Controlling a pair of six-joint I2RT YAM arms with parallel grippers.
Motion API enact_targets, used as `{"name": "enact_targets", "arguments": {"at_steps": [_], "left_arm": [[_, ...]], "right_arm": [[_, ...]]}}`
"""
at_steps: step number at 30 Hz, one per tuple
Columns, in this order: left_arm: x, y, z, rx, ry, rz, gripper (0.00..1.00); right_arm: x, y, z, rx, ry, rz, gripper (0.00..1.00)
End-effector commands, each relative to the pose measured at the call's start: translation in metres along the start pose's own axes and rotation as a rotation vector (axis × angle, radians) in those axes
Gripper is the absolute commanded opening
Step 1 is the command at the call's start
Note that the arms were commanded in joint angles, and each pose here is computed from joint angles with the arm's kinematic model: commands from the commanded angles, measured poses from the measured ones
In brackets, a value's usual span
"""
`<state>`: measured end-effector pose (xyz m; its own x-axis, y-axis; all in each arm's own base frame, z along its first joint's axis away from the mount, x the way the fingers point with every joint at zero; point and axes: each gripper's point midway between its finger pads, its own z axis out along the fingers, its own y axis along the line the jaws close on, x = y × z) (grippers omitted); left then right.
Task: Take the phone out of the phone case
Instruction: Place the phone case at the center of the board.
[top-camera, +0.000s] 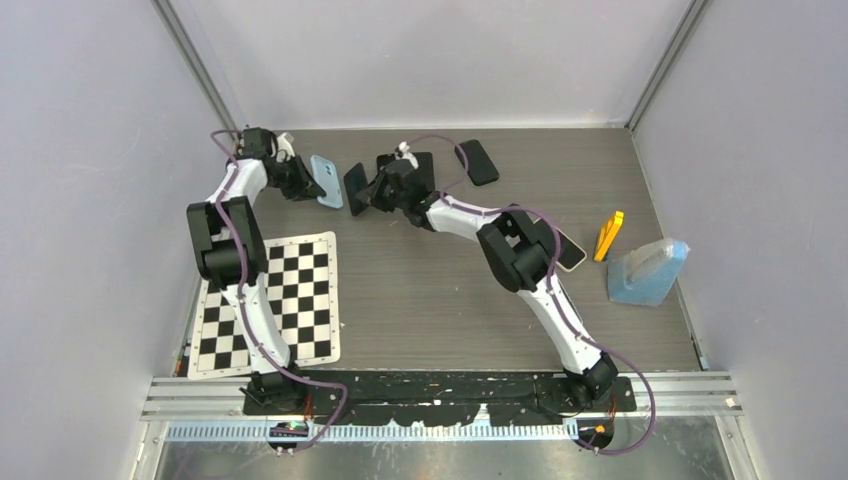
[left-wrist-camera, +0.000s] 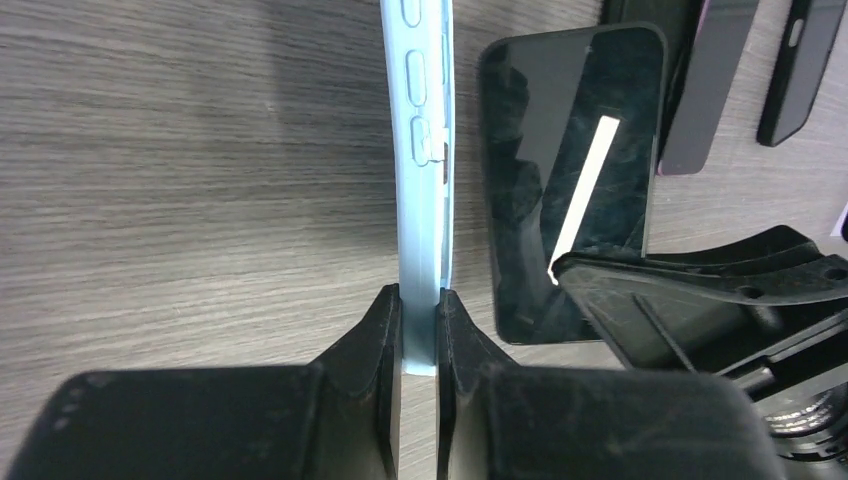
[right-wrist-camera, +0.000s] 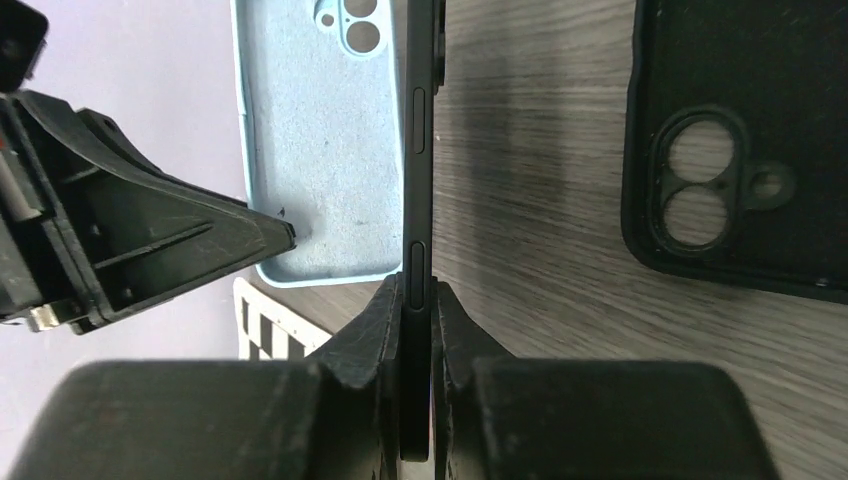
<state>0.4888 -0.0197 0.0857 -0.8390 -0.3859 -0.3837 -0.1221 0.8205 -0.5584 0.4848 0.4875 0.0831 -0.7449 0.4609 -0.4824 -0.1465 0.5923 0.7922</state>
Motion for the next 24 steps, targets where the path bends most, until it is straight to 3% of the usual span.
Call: {"name": "enact_targets", "arguments": {"at_steps": [1, 4, 8, 15, 20, 24], "left_arm": [[-0.006, -0.004, -0.002, 0.013, 0.020, 0.040, 0.00], [0.005, 0.015, 0.001, -0.072, 0.093, 0.013, 0.01], [0.015, 0.040, 0.001, -0.205, 0.134, -0.005, 0.16], [0.013, 0.073, -0.008, -0.405, 0.136, -0.023, 0.54], [-0.002, 0.079, -0.020, -0.491, 0.077, -0.034, 0.63], [-0.013, 0.059, -0.038, -0.454, 0.009, -0.040, 0.66]], "right_arm": [[-0.038, 0.053, 0.004, -0.113, -0.136, -0.049, 0.01], [-0.027, 0.034, 0.013, -0.081, -0.118, -0.053, 0.01], [-0.019, 0.014, 0.023, -0.038, -0.125, -0.019, 0.01], [-0.005, 0.001, 0.036, -0.028, -0.083, -0.010, 0.08], [0.021, -0.013, 0.050, -0.017, 0.033, -0.019, 0.12], [0.032, -0.017, 0.051, -0.004, 0.093, -0.044, 0.16]]}}
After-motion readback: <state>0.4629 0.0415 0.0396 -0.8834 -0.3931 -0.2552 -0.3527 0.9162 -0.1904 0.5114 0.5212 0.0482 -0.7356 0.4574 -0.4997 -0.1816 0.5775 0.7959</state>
